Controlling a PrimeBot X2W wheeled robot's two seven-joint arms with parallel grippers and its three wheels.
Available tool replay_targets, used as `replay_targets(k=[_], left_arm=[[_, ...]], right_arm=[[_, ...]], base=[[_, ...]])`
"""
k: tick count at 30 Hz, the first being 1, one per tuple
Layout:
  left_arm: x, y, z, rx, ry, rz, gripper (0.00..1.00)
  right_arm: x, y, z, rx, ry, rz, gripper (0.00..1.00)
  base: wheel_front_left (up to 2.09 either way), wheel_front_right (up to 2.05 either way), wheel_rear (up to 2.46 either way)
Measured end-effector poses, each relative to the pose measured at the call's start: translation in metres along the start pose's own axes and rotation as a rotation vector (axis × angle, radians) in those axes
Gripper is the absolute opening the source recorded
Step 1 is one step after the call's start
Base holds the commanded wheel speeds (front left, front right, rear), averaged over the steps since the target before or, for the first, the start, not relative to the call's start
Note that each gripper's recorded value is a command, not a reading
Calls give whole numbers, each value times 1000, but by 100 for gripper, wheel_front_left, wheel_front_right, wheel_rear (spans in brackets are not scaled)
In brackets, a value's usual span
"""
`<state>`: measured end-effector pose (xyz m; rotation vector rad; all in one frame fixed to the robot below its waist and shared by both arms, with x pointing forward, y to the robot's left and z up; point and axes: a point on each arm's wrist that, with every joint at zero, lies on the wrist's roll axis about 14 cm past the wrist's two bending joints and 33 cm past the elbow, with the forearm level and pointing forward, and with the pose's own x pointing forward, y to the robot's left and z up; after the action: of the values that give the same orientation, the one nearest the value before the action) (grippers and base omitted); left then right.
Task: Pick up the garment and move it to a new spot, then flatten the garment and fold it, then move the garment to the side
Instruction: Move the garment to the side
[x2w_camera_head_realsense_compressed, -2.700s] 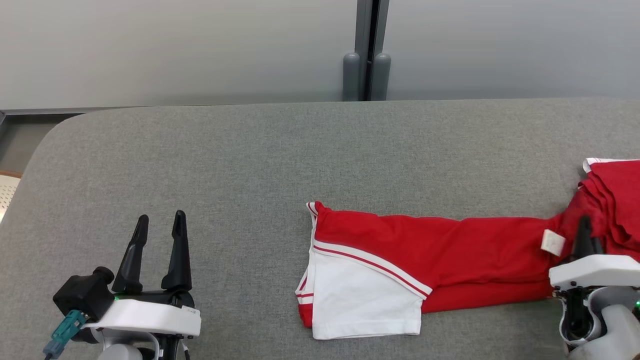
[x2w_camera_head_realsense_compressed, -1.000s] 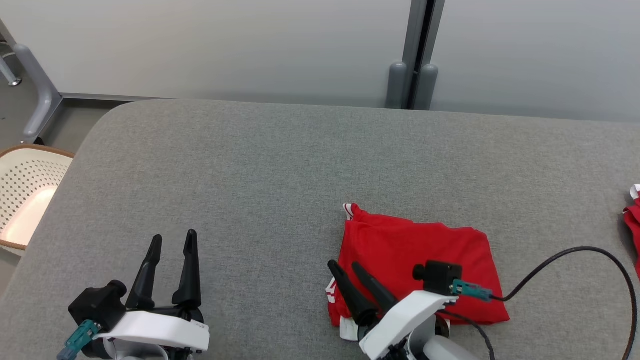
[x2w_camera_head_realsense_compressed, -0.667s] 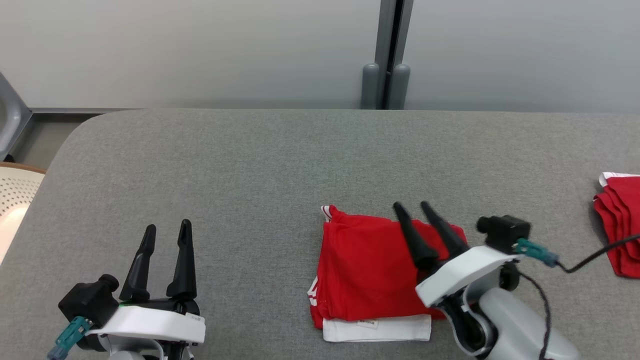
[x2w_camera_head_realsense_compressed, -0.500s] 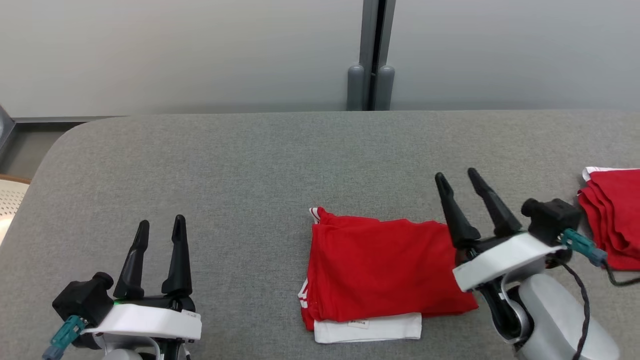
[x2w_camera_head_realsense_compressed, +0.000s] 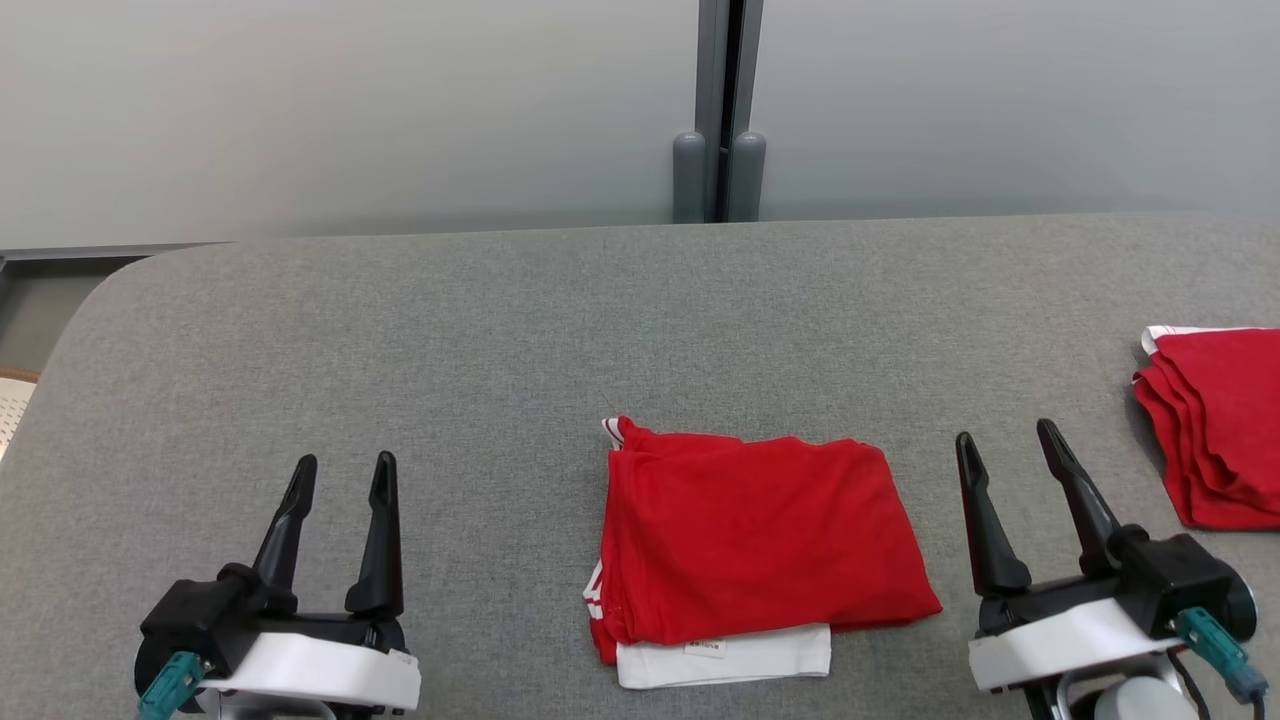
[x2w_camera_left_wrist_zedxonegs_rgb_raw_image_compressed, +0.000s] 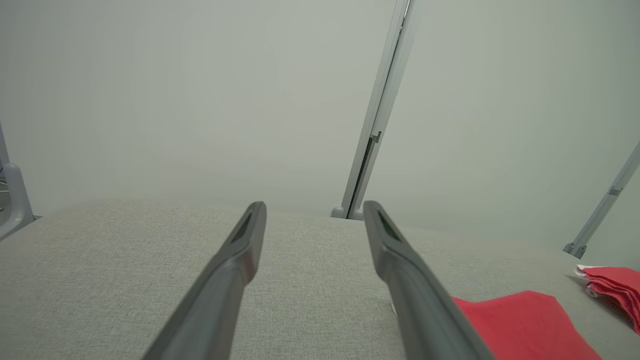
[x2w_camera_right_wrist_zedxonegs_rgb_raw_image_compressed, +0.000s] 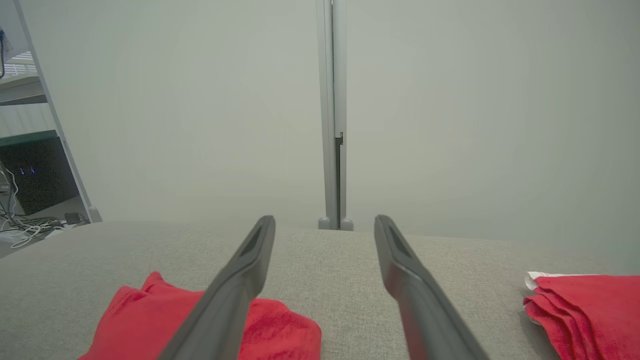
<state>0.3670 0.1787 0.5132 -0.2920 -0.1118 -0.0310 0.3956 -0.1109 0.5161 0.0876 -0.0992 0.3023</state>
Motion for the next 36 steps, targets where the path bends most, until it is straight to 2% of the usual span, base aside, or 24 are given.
replay_targets(k=[13, 19, 23, 28, 36], left_arm=[[-11, 4, -1, 157, 11, 48, 100], [-12, 6, -5, 152, 24, 64, 100], [-12, 9, -11, 148, 41, 72, 100], [-10, 9, -18, 126, 64, 65, 100], [-7, 14, -23, 122, 82, 66, 100]], right_arm=[[-10, 2, -8, 19, 21, -34, 100], [-9, 3, -16, 25, 43, -34, 100], [-9, 7, -31, 39, 88, -24, 100], [-13, 7, -68, 69, 205, -32, 100], [-9, 19, -115, 256, 357, -47, 100]], base=[[0, 0, 0], [0, 0, 0], [0, 0, 0], [0, 0, 0], [0, 0, 0]])
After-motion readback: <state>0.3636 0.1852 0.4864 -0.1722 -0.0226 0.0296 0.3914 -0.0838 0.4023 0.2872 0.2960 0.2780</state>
